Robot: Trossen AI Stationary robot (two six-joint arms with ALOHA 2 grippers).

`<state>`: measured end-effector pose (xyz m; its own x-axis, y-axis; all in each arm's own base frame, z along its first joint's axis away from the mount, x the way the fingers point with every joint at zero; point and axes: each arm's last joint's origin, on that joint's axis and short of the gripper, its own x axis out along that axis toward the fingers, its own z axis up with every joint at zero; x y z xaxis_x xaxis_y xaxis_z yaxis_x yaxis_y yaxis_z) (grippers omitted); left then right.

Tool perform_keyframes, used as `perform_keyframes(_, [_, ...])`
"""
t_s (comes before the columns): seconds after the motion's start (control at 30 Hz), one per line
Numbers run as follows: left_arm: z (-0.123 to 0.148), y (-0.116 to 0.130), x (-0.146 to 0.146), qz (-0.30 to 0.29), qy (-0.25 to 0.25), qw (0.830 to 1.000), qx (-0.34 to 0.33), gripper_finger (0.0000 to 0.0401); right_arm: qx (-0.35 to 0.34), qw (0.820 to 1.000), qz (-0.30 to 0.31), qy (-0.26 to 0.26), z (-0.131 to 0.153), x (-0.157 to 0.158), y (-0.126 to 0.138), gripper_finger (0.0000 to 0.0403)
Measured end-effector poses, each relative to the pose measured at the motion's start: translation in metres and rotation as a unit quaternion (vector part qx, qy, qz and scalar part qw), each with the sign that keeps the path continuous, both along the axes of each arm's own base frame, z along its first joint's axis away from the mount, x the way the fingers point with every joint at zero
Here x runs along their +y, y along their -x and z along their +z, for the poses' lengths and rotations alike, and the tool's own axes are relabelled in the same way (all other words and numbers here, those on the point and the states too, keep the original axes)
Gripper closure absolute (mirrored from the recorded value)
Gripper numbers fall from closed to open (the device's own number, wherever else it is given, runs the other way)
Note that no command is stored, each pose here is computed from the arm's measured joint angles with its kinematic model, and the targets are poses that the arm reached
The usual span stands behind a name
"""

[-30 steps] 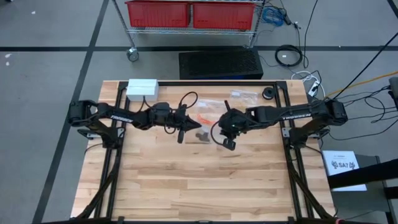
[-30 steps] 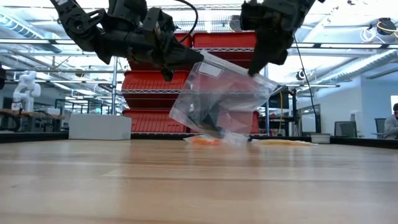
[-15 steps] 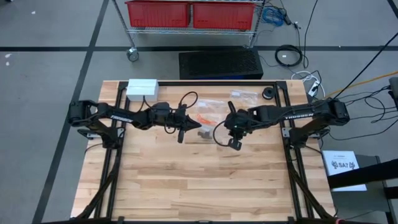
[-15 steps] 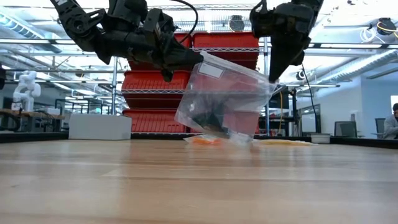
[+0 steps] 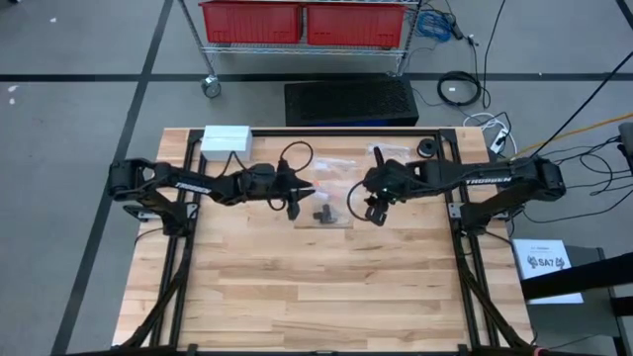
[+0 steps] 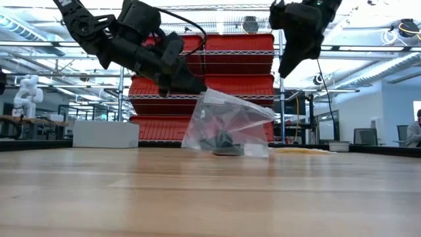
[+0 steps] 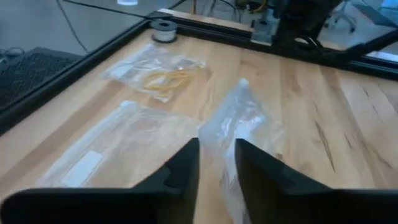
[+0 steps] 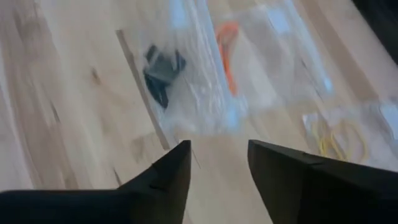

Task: Sort rubber bands
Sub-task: Close the left zip lock bag

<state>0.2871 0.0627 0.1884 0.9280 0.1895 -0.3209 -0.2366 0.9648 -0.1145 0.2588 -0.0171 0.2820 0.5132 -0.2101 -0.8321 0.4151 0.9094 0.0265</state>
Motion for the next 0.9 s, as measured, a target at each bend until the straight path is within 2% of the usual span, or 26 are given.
perform_keyframes(0.1, [0.0, 0.001, 0.006, 0.014, 0.012, 1.0, -0.003, 0.0242, -0.01, 1.0, 0.008, 0.003, -0.007, 0.002, -0.013, 0.0243])
perform_keyframes(0.2, [0.001, 0.003, 0.011, 0.025, 0.014, 1.0, -0.005, 0.0217, -0.017, 1.0, 0.022, 0.004, -0.025, 0.009, -0.032, 0.0267])
perform_keyframes(0.33, [0.013, 0.009, 0.014, 0.032, 0.007, 0.999, -0.023, 0.0207, -0.047, 0.998, 0.047, 0.002, -0.065, 0.024, -0.056, 0.0336])
perform_keyframes(0.43, [0.022, 0.015, 0.014, 0.03, 0.0, 0.999, -0.02, 0.0206, -0.05, 0.998, 0.035, 0.008, -0.091, 0.03, -0.067, 0.0389])
perform_keyframes(0.5, [0.025, 0.019, 0.012, 0.026, -0.009, 1.0, -0.01, 0.0206, -0.034, 0.999, 0.013, 0.034, -0.104, 0.03, -0.07, 0.0394])
perform_keyframes(0.67, [0.013, 0.021, 0.011, 0.018, 0.0, 0.999, 0.043, 0.0206, -0.004, 0.999, -0.009, 0.031, -0.13, 0.028, -0.077, 0.04])
perform_keyframes(0.9, [-0.019, 0.01, 0.018, 0.024, 0.012, 0.996, 0.09, 0.0206, 0.02, 0.999, 0.004, -0.026, -0.153, 0.041, -0.081, 0.0402])
